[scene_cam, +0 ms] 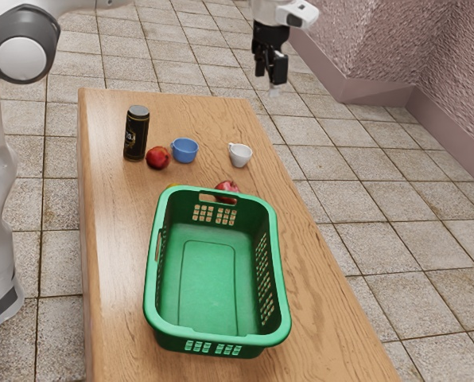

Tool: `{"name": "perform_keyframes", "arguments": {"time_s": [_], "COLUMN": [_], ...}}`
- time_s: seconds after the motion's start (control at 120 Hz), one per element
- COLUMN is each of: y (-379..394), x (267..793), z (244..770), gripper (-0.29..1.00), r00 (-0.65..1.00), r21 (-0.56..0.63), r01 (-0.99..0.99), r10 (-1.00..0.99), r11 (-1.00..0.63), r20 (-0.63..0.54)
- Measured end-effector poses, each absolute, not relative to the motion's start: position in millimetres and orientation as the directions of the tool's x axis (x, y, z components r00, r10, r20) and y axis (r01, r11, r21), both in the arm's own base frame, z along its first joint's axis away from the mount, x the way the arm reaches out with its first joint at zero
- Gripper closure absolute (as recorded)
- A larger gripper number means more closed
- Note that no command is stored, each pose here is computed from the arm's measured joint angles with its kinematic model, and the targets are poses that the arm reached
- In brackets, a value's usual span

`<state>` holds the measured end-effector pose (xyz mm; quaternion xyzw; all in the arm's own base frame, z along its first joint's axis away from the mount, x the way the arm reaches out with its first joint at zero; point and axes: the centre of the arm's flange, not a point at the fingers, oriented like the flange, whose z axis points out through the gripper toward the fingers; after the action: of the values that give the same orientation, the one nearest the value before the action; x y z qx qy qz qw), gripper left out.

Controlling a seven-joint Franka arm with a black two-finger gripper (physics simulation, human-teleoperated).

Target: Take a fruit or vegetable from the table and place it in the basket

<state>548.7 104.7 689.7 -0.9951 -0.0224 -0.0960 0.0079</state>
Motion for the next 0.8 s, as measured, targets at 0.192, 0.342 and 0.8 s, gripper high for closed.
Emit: {"name": "perform_keyframes", "arguments": {"time_s": [0.192,0.342,0.8], "y": [124,138,64], "x": [547,543,499], "z": [689,688,612], "gripper": [0.0,0.0,0.0], "r00": [0.979,0.98,0.985], "r21": [-0.014,-0.022,-0.012], "r01": [0.076,0.098,-0.098], "r10": [0.072,0.093,-0.098], "r11": [-0.997,-0.995,-0.995], "r20": [0.192,0.177,0.139]}}
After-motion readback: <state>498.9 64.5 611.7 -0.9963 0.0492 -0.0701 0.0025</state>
